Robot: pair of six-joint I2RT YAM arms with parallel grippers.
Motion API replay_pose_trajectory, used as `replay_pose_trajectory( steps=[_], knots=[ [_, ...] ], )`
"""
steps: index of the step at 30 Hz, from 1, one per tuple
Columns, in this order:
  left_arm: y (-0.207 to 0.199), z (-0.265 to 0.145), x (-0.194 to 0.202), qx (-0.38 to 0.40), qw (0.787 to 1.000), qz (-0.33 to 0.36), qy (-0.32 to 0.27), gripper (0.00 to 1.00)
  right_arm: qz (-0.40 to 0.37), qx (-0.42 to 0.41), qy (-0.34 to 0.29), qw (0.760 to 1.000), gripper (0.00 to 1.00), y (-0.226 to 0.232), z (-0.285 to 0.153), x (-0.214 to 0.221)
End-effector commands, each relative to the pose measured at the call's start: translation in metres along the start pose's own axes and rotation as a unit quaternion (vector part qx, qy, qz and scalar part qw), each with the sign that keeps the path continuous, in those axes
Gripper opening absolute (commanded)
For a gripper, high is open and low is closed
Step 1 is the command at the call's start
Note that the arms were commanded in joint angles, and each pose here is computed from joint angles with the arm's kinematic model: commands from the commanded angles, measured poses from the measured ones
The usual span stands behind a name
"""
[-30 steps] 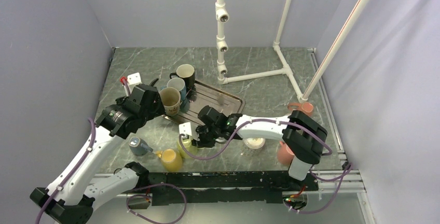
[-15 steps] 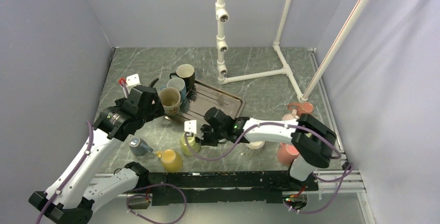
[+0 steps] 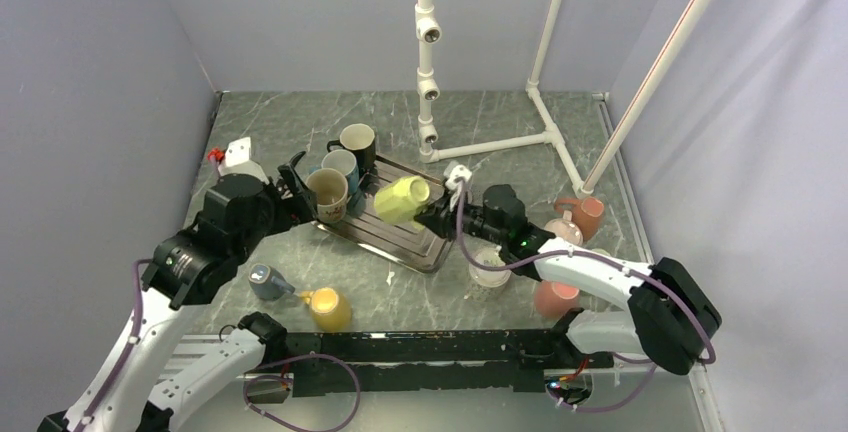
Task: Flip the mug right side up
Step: Turn over the cup at the center of the board.
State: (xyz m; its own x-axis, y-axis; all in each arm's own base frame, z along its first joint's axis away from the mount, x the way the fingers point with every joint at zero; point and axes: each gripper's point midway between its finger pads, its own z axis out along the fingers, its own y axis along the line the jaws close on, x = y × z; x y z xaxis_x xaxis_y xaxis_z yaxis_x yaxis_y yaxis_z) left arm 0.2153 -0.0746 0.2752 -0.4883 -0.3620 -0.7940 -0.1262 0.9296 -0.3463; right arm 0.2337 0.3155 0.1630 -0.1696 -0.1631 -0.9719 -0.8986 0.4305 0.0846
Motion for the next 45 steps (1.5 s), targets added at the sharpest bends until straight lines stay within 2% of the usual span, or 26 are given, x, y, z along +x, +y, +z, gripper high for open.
replay_pose_trajectory(
  steps=[1, 3, 6, 12, 18, 23, 27, 33, 40, 45],
  knots=[
    [-0.059, -0.012, -0.011, 0.159, 0.987, 0.025, -0.002, 0.95, 0.087, 0.071, -0.232, 0.966, 0.0, -0.029, -0.026, -0.117],
    [-0.079, -0.012, 0.0, 0.213, 0.976, 0.041, 0.025, 0.95, 0.125, 0.092, -0.264, 0.952, 0.0, -0.039, -0.033, -0.128],
    [-0.106, -0.008, 0.02, 0.279, 0.957, 0.027, 0.069, 0.93, 0.167, 0.094, -0.301, 0.934, 0.0, -0.041, -0.042, -0.144],
    [-0.139, 0.002, 0.045, 0.372, 0.922, -0.012, 0.106, 0.91, 0.229, 0.037, -0.37, 0.9, 0.0, -0.025, -0.06, -0.173],
    [-0.174, -0.009, 0.044, 0.463, 0.88, -0.041, 0.103, 0.94, 0.274, -0.048, -0.385, 0.88, 0.0, 0.0, -0.064, -0.188],
    [-0.184, -0.018, 0.038, 0.487, 0.868, -0.052, 0.079, 0.94, 0.31, -0.1, -0.392, 0.86, 0.0, 0.015, -0.068, -0.197],
    [-0.191, -0.02, 0.034, 0.509, 0.855, -0.073, 0.063, 0.94, 0.308, -0.142, -0.39, 0.856, 0.0, 0.035, -0.067, -0.203],
    [-0.191, -0.013, 0.031, 0.493, 0.864, -0.085, 0.059, 0.8, 0.321, -0.188, -0.392, 0.841, 0.0, 0.052, -0.071, -0.211],
    [-0.204, -0.03, 0.029, 0.552, 0.825, -0.103, 0.068, 0.55, 0.352, -0.212, -0.385, 0.827, 0.0, 0.055, -0.07, -0.211],
    [-0.204, -0.038, 0.034, 0.57, 0.813, -0.093, 0.068, 0.49, 0.367, -0.23, -0.381, 0.817, 0.0, 0.057, -0.068, -0.214]
  ],
)
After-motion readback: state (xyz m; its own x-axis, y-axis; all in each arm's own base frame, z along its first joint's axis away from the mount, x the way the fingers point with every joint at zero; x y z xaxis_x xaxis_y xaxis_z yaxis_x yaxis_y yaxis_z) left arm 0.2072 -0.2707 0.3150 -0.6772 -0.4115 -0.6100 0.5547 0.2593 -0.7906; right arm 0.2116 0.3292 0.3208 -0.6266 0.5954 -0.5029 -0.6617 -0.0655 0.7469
